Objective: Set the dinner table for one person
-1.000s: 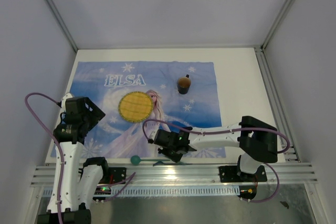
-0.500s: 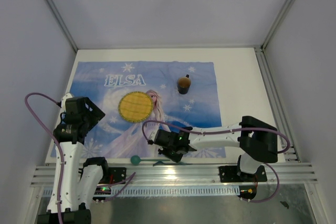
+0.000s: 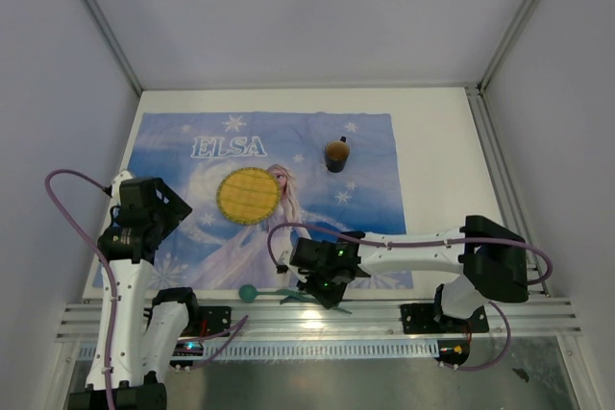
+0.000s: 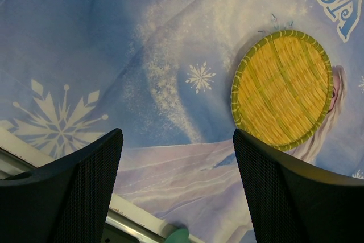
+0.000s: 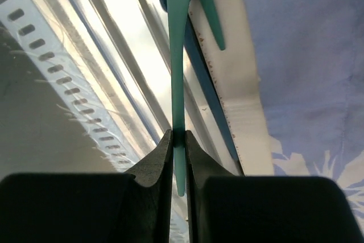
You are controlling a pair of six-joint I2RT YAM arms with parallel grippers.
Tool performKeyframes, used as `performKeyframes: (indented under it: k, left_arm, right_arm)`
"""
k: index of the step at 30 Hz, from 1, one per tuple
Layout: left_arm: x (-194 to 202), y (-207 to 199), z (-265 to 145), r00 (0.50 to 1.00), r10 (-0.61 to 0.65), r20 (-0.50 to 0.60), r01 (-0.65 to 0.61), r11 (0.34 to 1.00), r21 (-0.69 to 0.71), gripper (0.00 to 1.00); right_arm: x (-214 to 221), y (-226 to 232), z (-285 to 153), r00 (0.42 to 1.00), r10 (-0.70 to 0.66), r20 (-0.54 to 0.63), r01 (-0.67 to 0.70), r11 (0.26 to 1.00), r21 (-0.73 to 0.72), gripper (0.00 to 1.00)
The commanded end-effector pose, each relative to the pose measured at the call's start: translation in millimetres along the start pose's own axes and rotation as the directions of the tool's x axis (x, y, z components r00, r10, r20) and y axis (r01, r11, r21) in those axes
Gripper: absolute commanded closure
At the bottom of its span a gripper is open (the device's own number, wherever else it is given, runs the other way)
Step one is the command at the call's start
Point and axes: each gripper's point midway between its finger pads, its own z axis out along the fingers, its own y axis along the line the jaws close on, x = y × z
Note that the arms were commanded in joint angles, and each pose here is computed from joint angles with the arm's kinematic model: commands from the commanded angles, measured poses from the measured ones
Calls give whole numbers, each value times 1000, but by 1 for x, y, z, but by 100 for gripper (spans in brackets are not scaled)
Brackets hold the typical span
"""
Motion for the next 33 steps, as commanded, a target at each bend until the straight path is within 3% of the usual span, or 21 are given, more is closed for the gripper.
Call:
performKeyframes:
  k: [1,10,17,22,29,33]
  left_arm:
    - [-13,-5,-5,999,-6,48,5,1000,14,19]
    - [-13,-4,-3,999,-4,47,3,1000,9,19]
    - [-12,-4,-3,999,-4,42,4,1000,9,19]
    - [-11,-5,-2,999,-3,36,3,1000,10,19]
    - [-9,-7,-1,1000,1,24,-2,1000,16,19]
    - [-9,-8,0,1000,5,18,-5,1000,21,19]
  right_arm:
    - [11,18,-8,999,-23,-24,22,998,-62,96]
    - [32,27,-23,999,-7,-41,4,998,-62,96]
    - [5,7,-31,990,90,110,-99,992,82,97]
    - [-33,-14,-42,948,188,255,-244,947,211,97]
    - [-60,-61,-69,837,336,432,-513,758,403,97]
    - [-58,-101,-85,745,423,515,-657,600,457,97]
